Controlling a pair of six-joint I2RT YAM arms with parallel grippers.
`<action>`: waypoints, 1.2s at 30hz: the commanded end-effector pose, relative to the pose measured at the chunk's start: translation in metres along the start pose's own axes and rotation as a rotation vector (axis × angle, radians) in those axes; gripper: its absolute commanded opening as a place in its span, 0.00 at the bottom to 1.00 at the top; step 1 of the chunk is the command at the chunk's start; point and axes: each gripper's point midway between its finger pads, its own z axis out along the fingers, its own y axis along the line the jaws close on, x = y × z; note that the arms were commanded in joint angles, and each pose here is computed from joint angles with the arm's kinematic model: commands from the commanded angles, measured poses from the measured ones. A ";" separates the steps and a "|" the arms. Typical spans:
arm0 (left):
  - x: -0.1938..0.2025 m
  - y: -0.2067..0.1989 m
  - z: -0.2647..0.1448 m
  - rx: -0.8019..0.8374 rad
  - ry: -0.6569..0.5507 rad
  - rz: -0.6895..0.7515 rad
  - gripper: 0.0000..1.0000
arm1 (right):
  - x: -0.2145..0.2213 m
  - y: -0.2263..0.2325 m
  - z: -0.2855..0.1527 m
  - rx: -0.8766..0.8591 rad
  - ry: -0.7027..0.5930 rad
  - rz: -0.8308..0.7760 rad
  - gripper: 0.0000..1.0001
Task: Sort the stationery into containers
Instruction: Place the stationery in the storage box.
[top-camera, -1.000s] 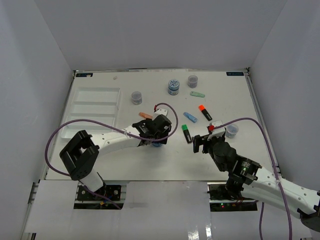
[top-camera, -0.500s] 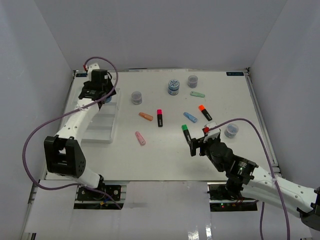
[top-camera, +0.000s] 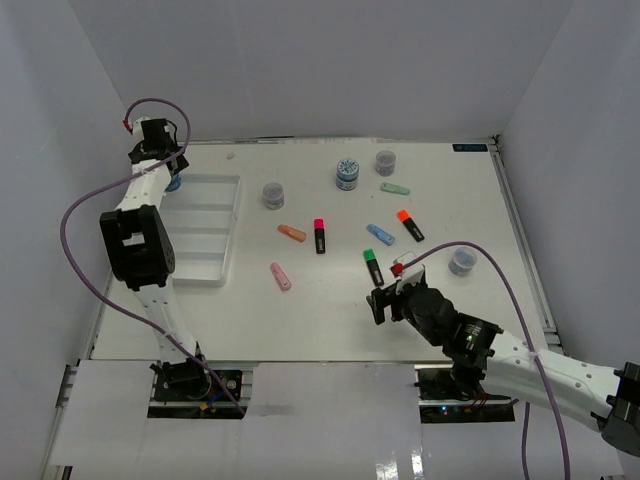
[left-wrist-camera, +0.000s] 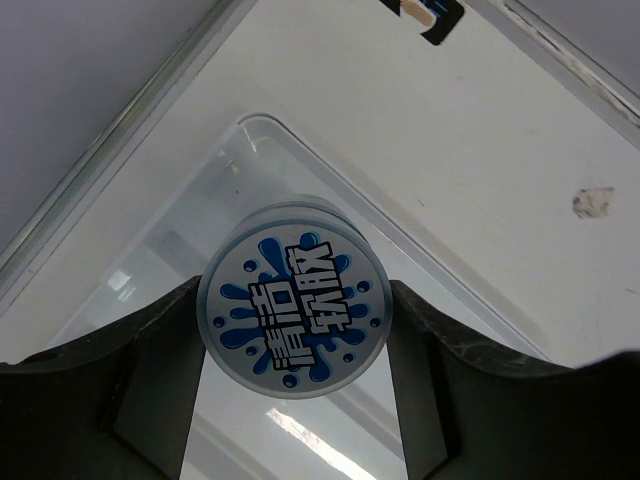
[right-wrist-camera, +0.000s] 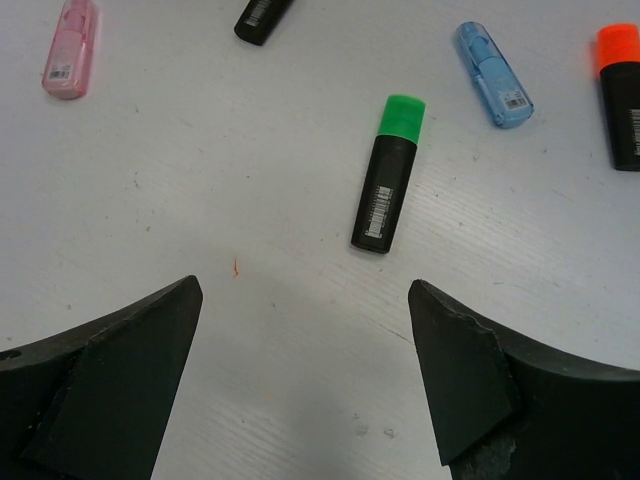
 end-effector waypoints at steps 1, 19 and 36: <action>-0.053 0.000 -0.002 0.045 -0.107 -0.070 0.52 | -0.011 0.009 0.004 -0.039 -0.047 0.027 0.90; 0.009 0.002 0.058 0.058 0.073 -0.074 0.87 | -0.012 0.019 0.015 -0.059 -0.009 0.010 0.90; -0.019 -0.069 -0.156 0.498 -0.002 0.034 0.98 | -0.170 -0.038 0.080 0.057 -0.105 -0.011 0.90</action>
